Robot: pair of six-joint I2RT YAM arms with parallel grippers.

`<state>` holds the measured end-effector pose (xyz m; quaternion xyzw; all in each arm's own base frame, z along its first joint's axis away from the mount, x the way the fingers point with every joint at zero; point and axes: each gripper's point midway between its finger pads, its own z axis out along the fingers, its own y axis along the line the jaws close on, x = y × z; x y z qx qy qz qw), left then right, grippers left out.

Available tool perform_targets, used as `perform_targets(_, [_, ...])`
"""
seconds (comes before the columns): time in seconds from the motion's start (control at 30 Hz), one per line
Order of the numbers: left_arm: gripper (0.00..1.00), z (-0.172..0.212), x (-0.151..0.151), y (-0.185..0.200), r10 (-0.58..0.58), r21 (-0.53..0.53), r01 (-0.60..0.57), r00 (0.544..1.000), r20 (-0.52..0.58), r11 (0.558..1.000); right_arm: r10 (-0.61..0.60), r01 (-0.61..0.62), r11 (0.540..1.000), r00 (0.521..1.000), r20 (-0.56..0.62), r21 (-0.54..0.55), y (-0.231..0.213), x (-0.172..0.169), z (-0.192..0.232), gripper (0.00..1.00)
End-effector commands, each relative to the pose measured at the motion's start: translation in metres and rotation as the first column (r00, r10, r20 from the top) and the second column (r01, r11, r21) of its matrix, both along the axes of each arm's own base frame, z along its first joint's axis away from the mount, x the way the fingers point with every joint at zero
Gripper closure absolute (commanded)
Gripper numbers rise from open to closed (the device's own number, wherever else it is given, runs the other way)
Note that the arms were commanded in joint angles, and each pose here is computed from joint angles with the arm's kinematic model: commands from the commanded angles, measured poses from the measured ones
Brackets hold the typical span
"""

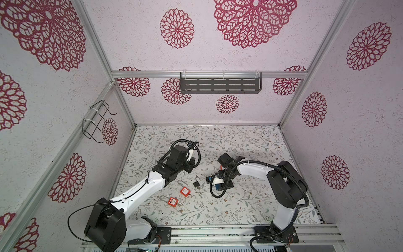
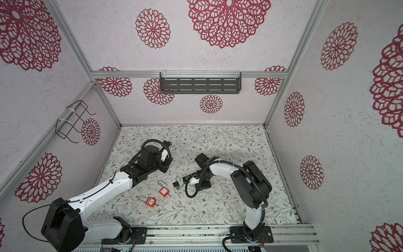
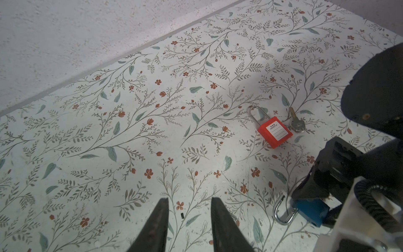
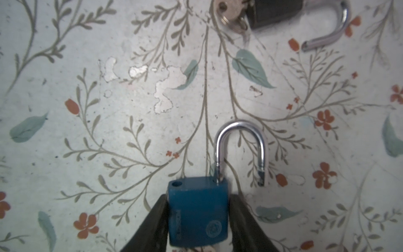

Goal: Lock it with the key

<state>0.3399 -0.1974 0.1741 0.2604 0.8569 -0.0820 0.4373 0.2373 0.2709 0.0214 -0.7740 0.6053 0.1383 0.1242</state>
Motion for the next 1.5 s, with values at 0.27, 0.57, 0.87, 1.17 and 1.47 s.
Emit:
perform_targets(0.27, [0.65,0.033,-0.031,0.003,-0.266,0.147,0.234,0.928,0.260,0.961,0.023,-0.033,0.995,0.994,0.108,0.097,0.006,0.004,0.038,0.66])
perform_targets(0.57, [0.62,0.051,-0.052,-0.018,-0.492,0.284,0.402,0.703,0.515,0.871,-0.005,-0.021,0.947,0.997,0.079,0.320,-0.002,0.010,0.117,0.68])
perform_targets(0.87, [0.60,0.058,-0.066,-0.053,-0.719,0.489,0.537,0.416,0.556,0.688,0.032,-0.060,0.937,0.996,0.087,0.344,-0.012,0.001,0.155,0.67])
perform_targets(1.17, [0.61,0.026,-0.079,-0.076,-0.867,0.623,0.608,0.281,0.411,0.492,0.040,-0.066,0.934,0.996,0.081,0.352,-0.016,-0.006,0.170,0.67])
perform_targets(1.47, [0.65,0.017,-0.085,-0.100,-0.895,0.668,0.604,0.210,0.394,0.435,0.043,-0.059,0.929,0.998,0.050,0.365,-0.014,-0.011,0.179,0.67])
